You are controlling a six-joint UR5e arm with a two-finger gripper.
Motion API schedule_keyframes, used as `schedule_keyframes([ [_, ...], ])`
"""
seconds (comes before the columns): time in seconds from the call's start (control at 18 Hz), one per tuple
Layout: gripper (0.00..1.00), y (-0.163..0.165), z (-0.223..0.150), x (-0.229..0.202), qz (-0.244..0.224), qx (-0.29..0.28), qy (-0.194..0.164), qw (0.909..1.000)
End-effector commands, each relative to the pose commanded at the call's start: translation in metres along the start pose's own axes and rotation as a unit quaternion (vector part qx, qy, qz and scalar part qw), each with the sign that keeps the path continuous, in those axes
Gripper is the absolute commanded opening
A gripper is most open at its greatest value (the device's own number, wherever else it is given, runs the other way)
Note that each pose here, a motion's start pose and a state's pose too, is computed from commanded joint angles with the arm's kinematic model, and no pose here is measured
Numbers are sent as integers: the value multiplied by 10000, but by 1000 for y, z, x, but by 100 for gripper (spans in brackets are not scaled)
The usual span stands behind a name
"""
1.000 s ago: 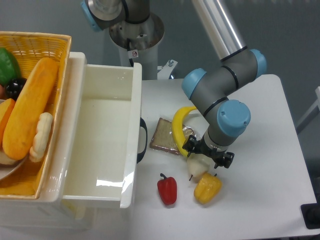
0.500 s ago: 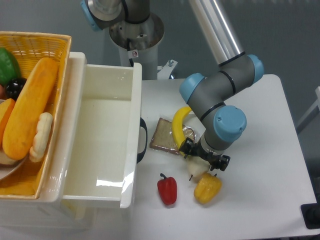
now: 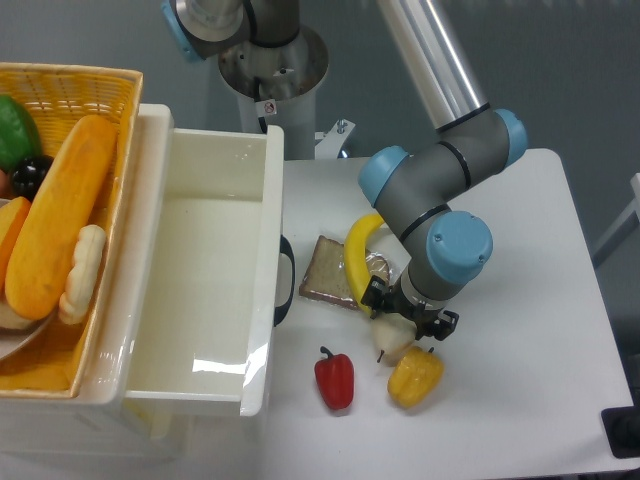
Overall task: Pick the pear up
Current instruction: 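Close the gripper around the white pear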
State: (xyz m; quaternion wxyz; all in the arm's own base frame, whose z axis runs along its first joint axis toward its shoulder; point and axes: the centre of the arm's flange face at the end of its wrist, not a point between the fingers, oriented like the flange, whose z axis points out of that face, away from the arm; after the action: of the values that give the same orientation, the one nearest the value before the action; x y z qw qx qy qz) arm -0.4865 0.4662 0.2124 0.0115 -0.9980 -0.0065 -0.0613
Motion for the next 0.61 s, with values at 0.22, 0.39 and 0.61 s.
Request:
schedule_keyframes([
  [0.22,49,0,-7,0,-12,28,-29,10000],
  [0.39,49,-2,-19,3,11,75,-106,9999],
  [0.61,49,-3,-47,12,48,341,-154,9993],
])
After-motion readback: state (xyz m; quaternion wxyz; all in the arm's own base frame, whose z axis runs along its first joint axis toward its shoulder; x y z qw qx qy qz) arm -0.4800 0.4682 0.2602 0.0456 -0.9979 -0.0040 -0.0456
